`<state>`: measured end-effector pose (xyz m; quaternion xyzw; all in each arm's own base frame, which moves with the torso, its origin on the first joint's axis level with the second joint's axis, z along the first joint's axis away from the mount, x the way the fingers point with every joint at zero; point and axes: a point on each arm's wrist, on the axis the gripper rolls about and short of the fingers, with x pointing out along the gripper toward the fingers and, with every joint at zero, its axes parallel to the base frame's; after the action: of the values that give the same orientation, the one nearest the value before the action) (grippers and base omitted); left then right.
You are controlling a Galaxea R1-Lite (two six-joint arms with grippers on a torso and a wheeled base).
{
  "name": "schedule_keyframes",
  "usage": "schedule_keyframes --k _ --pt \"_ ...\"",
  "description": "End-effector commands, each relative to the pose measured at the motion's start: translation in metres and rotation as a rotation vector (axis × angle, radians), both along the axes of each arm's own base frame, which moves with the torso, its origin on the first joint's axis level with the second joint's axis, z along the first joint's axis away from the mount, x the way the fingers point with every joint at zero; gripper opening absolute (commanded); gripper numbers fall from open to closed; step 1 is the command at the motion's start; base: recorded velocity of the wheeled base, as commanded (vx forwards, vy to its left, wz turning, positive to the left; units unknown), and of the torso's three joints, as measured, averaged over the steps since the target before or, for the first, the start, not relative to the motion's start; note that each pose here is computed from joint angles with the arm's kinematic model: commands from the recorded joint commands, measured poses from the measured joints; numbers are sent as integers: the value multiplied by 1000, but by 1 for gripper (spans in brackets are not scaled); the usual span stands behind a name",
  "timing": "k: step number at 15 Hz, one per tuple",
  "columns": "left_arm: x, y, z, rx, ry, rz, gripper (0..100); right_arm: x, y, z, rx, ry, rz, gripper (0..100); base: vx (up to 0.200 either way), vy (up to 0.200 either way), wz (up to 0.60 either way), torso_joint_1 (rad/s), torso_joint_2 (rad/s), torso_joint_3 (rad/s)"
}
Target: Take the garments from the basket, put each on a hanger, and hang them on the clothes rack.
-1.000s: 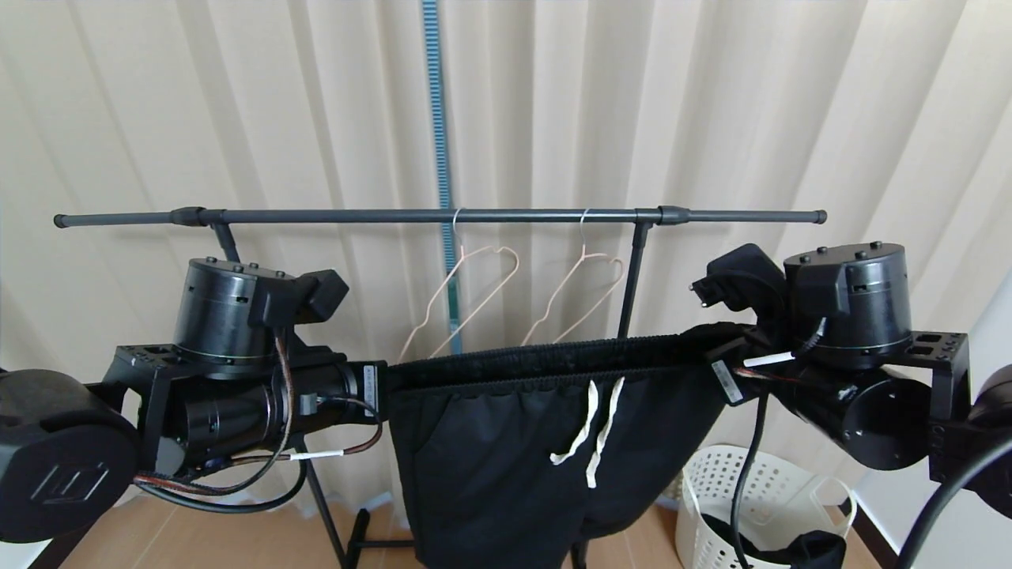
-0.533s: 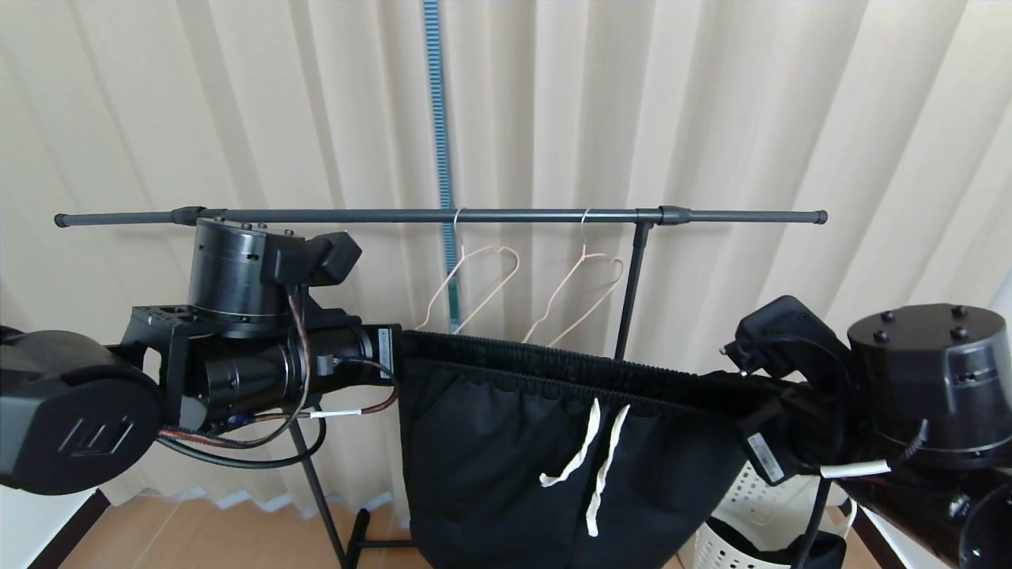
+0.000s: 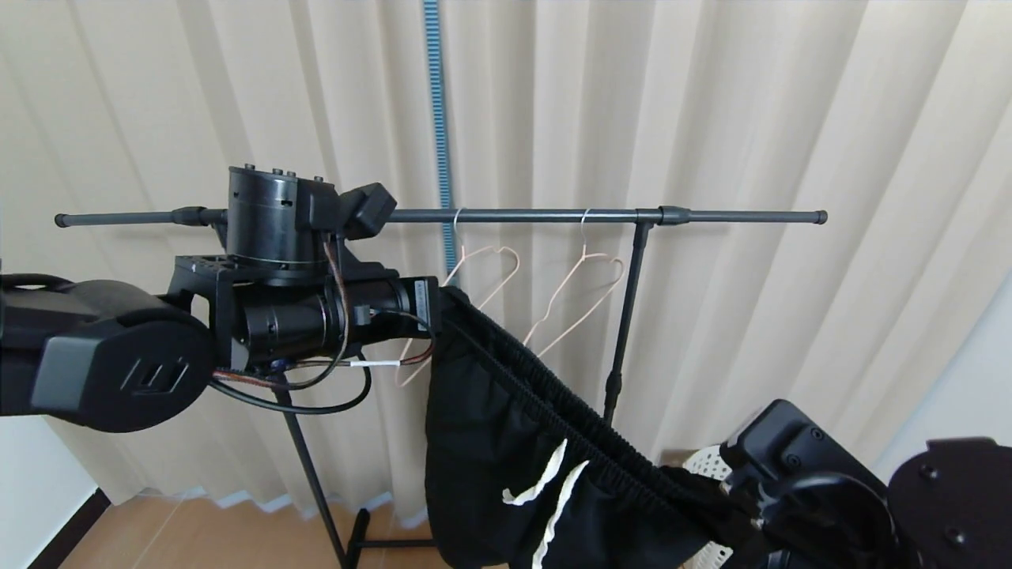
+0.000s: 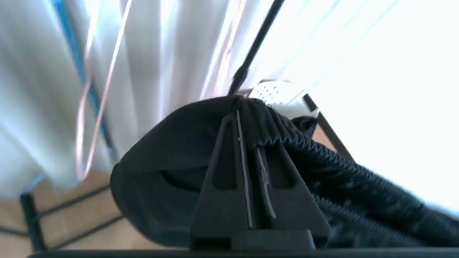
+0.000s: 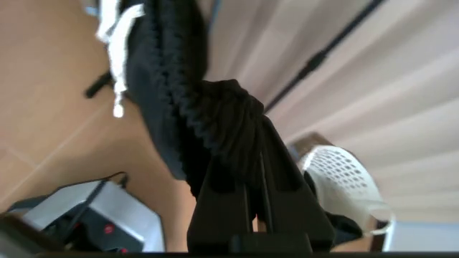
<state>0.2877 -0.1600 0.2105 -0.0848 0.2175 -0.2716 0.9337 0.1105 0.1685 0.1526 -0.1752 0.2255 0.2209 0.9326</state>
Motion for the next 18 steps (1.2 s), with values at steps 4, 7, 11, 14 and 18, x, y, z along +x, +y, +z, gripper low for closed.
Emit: schedule_keyframes --k 4,7,11,14,18 --pt "24 -33 6 -32 -35 -48 0 -23 30 -9 76 100 143 0 0 0 0 0 0 0" --pt "30 -47 4 -71 -16 -79 0 -33 72 -7 246 200 157 0 0 0 0 0 0 0" --pt "35 -58 15 -107 -42 -128 0 -24 118 -7 334 236 115 0 0 0 0 0 0 0" --pt "37 -57 22 -108 -38 -135 0 -9 129 1 386 232 79 0 0 0 0 0 0 0" --pt "37 -45 24 -95 -27 -107 0 8 111 -1 373 224 7 0 0 0 0 0 0 0"
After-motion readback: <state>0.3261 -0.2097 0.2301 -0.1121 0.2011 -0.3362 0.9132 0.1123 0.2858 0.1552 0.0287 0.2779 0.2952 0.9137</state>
